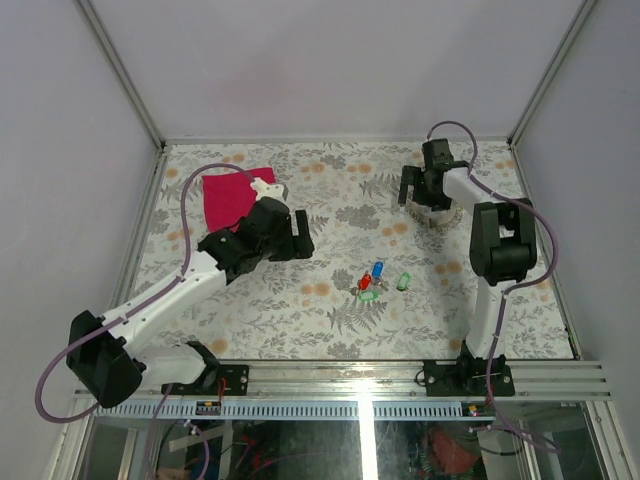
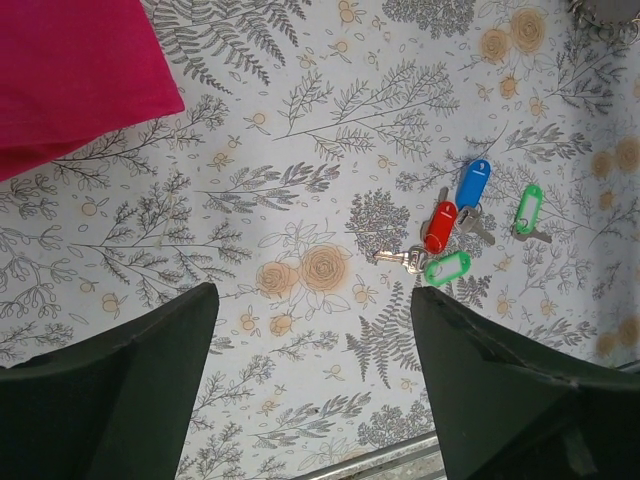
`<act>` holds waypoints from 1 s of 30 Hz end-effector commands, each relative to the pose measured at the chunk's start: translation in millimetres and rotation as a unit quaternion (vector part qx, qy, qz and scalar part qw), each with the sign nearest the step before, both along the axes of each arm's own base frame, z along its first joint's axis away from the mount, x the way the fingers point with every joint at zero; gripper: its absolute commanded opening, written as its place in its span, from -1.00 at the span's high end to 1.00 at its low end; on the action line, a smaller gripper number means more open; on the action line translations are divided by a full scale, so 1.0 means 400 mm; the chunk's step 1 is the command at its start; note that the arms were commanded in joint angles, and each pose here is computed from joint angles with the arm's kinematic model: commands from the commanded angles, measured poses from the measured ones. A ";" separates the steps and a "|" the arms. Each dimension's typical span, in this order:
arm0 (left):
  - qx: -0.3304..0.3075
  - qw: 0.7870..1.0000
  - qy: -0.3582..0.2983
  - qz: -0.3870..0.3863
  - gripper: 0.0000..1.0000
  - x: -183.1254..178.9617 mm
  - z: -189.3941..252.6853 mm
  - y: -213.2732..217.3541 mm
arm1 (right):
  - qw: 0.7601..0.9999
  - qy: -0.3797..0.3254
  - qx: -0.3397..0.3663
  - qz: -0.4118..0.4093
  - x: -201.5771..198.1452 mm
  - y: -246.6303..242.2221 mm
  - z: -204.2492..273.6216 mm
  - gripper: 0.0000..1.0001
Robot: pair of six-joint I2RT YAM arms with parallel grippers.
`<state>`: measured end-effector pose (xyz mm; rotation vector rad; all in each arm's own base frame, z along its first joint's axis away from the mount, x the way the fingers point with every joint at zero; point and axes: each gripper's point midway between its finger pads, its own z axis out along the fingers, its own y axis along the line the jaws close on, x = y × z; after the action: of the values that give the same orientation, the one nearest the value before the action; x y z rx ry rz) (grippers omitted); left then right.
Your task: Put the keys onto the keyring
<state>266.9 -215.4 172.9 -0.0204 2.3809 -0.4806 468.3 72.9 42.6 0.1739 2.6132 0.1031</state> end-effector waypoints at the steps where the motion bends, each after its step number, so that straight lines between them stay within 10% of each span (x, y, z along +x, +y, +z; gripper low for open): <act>1: 0.003 1.000 -0.025 0.013 -0.61 0.013 0.013 0.021 | 0.999 -0.017 0.019 0.041 0.064 0.023 0.005 -1.00; 30: -0.002 0.999 -0.036 0.019 -0.98 0.000 0.027 0.053 | 0.990 0.044 0.058 0.120 0.020 0.147 -0.073 -0.84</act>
<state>261.1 -196.6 178.6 -0.0412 2.3468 -0.4613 503.3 101.0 20.4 -0.0011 2.6456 0.2695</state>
